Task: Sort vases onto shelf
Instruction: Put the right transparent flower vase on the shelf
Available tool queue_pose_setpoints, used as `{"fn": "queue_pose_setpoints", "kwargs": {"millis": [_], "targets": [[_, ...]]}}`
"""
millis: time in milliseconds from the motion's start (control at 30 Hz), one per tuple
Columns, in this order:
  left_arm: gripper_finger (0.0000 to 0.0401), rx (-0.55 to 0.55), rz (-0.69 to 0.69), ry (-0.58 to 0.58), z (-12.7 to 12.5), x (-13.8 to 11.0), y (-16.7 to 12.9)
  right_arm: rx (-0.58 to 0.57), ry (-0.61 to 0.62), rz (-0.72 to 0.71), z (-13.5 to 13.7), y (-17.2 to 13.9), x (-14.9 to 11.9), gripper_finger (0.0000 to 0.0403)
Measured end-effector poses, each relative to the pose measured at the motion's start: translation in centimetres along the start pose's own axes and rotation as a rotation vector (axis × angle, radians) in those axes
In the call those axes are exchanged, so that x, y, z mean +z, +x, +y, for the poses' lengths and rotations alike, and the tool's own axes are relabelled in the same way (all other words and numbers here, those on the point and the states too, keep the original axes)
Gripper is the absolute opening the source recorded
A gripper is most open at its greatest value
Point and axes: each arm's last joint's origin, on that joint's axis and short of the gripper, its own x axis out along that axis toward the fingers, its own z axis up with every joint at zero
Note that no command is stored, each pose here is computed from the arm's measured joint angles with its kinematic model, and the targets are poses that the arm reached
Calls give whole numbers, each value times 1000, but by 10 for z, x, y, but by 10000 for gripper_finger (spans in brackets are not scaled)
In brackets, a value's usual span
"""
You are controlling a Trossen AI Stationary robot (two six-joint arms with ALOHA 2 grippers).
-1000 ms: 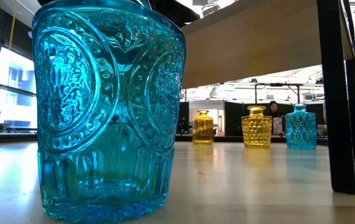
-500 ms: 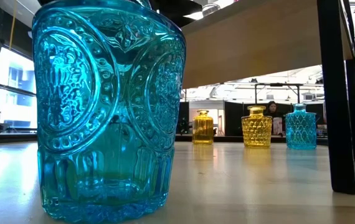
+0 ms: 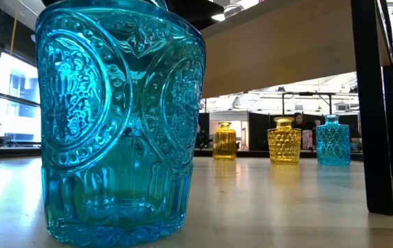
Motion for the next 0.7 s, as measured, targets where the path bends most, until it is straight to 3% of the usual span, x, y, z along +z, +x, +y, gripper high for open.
{"fn": "queue_pose_setpoints", "kwargs": {"millis": [133, 433, 700], "targets": [[235, 47, 7, -23, 1, 0, 0, 0, -3, 0, 0, 0, 0, 99], [238, 41, 3, -95, -1, 0, 0, -5, -10, 0, 0, 0, 0, 99], [277, 37, 4, -134, -2, -2, 1, -5, -11, 0, 0, 0, 0, 99]]}}
